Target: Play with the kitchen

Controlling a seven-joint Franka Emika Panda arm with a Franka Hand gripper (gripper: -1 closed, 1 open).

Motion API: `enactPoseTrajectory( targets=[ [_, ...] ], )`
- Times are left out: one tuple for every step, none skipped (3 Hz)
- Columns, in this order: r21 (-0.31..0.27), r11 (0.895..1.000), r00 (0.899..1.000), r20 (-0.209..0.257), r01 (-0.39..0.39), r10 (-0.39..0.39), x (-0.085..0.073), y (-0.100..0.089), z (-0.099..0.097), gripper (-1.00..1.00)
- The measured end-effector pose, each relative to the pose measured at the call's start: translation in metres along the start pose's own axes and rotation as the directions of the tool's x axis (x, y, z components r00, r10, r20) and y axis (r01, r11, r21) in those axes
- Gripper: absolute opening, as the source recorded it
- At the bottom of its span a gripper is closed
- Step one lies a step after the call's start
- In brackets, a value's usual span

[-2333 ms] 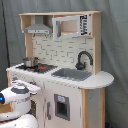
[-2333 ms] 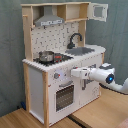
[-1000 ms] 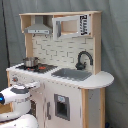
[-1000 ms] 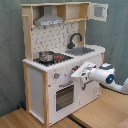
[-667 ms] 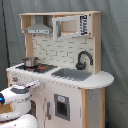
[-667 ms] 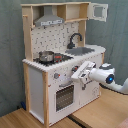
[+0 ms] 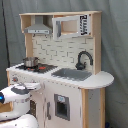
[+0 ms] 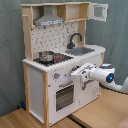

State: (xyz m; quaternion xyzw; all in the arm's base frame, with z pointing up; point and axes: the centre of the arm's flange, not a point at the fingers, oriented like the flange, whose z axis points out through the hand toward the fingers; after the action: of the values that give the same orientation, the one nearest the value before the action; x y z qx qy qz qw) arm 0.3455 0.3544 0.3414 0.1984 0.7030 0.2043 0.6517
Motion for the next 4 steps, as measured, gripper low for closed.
enactPoseTrajectory(
  targets=[
    [0.000,1.000,1.000,-0.001,-0.030,0.030,0.0000,0.0000,0.0000,1.00],
    [0.001,0.990,0.990,-0.001,-0.138,0.138,-0.0002,-0.0001,0.0002,1.00],
    [0.003,0.969,0.969,0.000,-0.246,0.246,-0.0005,-0.0005,0.0006,1.00],
    [0.004,0.936,0.936,0.003,-0.352,0.352,-0.0009,-0.0011,0.0013,1.00]
  ],
)
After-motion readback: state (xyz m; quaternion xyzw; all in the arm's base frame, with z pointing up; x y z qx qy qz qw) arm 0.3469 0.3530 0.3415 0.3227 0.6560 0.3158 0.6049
